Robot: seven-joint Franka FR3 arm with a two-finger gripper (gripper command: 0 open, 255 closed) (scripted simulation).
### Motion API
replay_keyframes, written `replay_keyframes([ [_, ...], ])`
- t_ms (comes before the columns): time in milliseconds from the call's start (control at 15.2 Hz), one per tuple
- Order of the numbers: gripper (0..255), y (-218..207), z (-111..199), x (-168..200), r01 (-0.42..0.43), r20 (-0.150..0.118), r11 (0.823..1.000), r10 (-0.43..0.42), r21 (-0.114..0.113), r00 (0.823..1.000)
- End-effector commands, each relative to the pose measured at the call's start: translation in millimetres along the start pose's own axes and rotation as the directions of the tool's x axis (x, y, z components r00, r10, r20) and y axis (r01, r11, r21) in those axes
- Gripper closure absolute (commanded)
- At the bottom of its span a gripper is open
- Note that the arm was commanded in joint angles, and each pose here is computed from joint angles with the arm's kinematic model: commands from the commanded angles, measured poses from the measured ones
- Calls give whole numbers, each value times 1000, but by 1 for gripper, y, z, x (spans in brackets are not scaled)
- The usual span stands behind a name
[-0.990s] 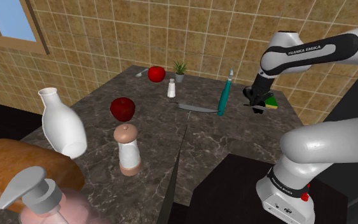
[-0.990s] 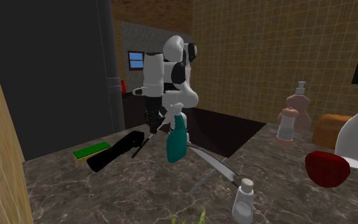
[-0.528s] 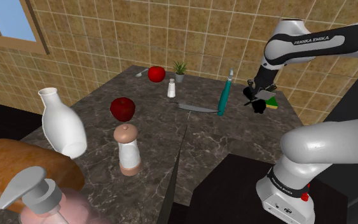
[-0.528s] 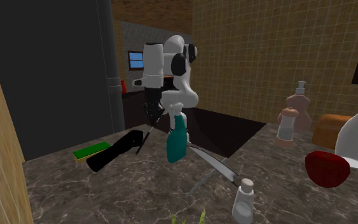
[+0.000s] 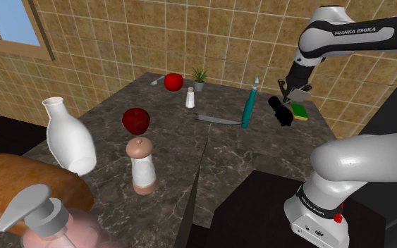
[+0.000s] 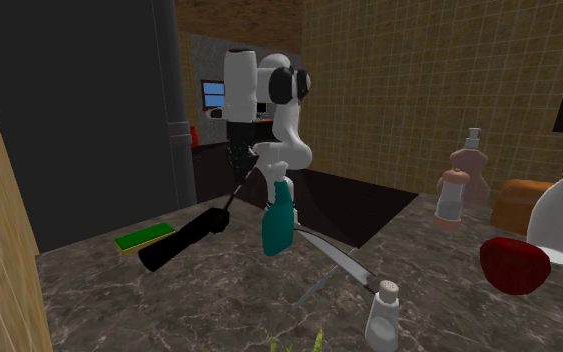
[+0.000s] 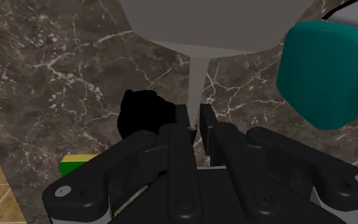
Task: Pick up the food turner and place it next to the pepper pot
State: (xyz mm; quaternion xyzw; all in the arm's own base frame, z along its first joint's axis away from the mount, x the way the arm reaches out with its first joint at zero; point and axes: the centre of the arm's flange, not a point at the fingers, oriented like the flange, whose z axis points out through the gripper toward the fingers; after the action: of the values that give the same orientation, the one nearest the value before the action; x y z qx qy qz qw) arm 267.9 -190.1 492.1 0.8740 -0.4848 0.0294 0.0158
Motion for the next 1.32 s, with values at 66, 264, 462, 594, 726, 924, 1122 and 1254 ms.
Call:
replay_keyframes([
  [66, 255, 0, -15, 1, 0, 0, 1000, 0, 0, 1000],
  [264, 255, 0, -31, 2, 0, 0, 1000, 0, 0, 1000],
  [462, 255, 0, -47, 3, 0, 0, 1000, 0, 0, 1000],
  [594, 255, 0, -57, 4, 0, 0, 1000, 0, 0, 1000],
  [726, 255, 0, -68, 5, 0, 0, 1000, 0, 0, 1000],
  [924, 255, 0, -84, 6, 0, 0, 1000, 0, 0, 1000],
  [1122, 255, 0, -100, 7, 0, 0, 1000, 0, 0, 1000],
  [1254, 255, 0, -108, 7, 0, 0, 1000, 0, 0, 1000],
])
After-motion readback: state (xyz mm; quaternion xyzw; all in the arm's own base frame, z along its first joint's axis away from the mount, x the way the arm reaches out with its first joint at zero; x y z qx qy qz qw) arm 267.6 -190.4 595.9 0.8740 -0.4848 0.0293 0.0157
